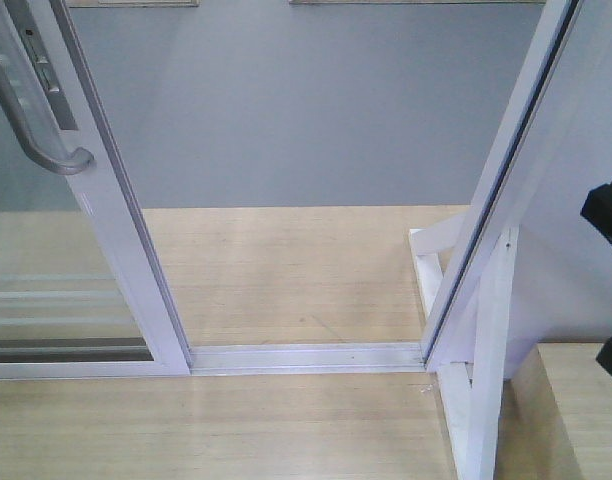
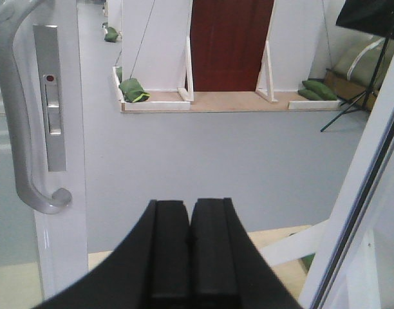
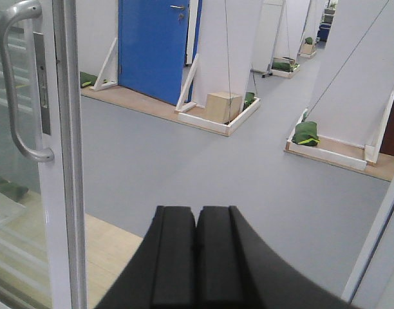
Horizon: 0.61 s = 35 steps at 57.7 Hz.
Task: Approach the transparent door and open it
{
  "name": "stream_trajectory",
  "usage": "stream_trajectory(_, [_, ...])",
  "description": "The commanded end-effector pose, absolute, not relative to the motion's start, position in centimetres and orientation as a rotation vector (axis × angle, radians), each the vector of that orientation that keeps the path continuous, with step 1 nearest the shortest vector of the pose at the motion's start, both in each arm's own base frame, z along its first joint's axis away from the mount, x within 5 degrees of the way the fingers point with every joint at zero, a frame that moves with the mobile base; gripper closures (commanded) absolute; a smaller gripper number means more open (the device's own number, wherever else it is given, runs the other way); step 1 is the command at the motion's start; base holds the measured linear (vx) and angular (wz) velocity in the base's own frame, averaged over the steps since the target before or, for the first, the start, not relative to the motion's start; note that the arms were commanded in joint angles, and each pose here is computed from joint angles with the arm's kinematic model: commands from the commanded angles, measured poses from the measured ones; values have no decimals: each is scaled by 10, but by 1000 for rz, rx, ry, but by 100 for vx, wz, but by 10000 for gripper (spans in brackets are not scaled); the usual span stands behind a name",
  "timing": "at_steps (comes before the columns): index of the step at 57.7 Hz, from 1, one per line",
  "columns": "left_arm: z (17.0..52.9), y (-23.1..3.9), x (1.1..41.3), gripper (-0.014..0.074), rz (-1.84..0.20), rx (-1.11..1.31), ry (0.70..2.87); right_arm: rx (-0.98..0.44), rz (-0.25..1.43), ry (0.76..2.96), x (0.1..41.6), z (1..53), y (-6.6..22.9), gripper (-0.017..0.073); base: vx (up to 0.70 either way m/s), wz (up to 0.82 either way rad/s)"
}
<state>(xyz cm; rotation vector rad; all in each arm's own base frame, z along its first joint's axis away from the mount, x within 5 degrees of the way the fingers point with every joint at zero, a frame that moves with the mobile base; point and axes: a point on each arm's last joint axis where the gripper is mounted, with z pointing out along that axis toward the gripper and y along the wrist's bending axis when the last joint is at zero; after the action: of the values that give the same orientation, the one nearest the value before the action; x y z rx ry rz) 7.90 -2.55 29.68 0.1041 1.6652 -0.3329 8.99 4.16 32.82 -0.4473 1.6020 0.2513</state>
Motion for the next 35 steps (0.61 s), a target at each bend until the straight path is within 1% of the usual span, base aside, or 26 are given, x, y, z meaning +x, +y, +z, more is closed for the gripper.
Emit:
stream_trajectory(1, [302, -24, 71, 594, -372, 45, 1600, -403, 234, 1493, 87, 340, 38, 562, 0, 0])
stream_trajectory(8, [303, -28, 64, 594, -410, 76, 1592, -411, 242, 1519, 87, 338, 39, 562, 0, 0])
stream_trajectory(20, [296, -38, 60, 594, -496, 165, 1662, -430, 253, 1569, 86, 333, 40, 562, 0, 0])
stream_trajectory(35, [295, -40, 59, 594, -513, 187, 1678, -431, 253, 1570, 86, 333, 40, 562, 0, 0])
